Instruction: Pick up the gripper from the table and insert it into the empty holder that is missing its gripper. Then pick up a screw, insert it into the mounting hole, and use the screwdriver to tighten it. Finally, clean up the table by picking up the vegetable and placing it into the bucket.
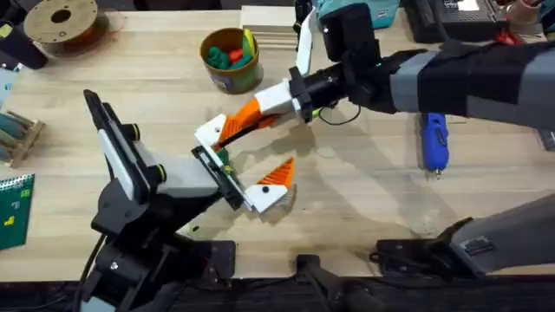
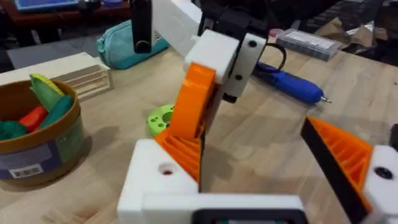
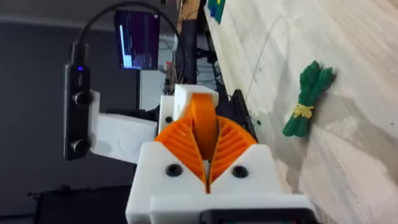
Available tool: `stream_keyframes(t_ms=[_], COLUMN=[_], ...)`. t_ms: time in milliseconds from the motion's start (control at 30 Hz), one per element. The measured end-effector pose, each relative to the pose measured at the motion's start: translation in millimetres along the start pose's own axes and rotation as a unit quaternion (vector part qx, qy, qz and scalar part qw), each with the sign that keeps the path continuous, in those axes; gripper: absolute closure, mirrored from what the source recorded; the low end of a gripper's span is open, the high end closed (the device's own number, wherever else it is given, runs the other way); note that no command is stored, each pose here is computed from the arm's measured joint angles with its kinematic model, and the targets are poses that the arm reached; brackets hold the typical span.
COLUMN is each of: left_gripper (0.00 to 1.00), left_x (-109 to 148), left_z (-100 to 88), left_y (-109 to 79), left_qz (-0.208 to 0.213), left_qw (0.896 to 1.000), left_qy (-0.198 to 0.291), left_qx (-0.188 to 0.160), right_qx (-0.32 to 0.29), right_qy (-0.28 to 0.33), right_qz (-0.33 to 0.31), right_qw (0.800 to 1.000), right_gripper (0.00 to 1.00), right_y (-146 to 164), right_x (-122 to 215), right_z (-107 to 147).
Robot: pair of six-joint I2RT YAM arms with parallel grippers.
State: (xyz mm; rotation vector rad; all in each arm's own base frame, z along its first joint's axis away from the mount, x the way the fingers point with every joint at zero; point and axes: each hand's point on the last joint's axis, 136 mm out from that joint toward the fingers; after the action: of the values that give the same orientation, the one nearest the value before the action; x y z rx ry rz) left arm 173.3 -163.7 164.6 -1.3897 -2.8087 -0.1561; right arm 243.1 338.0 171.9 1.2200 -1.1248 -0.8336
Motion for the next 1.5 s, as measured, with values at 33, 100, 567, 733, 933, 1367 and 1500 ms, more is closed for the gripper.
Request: stream_keyframes(t_ms=[33, 100, 567, 733, 933, 1367, 1500], left_gripper=[0.013, 0.013, 0.011, 0.013, 0.013, 0.014, 0.014], left_x=[0, 0, 0, 0, 0, 0, 0], left_z=[0.1, 0.4, 0.6, 0.7, 0.6, -1.2, -2.3], left_y=[1.3, 3.2, 6.0, 6.4, 6.4, -6.7, -15.9], left_qz=[-0.004, -0.009, -0.018, -0.019, -0.019, 0.018, 0.043], left_qw=[1.0, 1.0, 1.0, 1.0, 1.0, 1.0, 0.999], left_qy=[0.0, 0.001, 0.002, 0.002, 0.002, -0.003, -0.006], left_qx=[0.001, 0.001, 0.001, 0.001, 0.001, -0.007, -0.01], right_qx=[0.003, 0.005, 0.013, 0.011, 0.011, 0.022, 0.032], right_qy=[-0.003, -0.007, -0.021, -0.022, -0.022, -0.028, -0.034], right_qz=[0.001, 0.002, 0.0, 0.001, 0.0, -0.004, -0.008], right_qw=[1.0, 1.0, 1.0, 1.0, 1.0, 0.999, 0.999], right_gripper=[0.982, 0.982, 0.982, 0.982, 0.982, 0.695, 0.554], right_y=[1, 2, 3, 2, 3, 3, 5], right_x=[-1, -3, -6, -6, -6, -6, -4], right_z=[-1, -3, -12, -12, -12, -17, -21])
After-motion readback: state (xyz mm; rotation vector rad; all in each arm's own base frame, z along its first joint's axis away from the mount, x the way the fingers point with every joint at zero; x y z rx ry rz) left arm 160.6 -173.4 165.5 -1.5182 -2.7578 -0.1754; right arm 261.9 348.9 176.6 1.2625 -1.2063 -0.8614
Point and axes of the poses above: each hand's point on the last joint's axis, 136 mm out from that joint toward the fingers, its own x axis back along the fingers, its own y axis along the line the jaws close on, z = x × y, and after that the axes turned 10 degrees about -x, right-handed
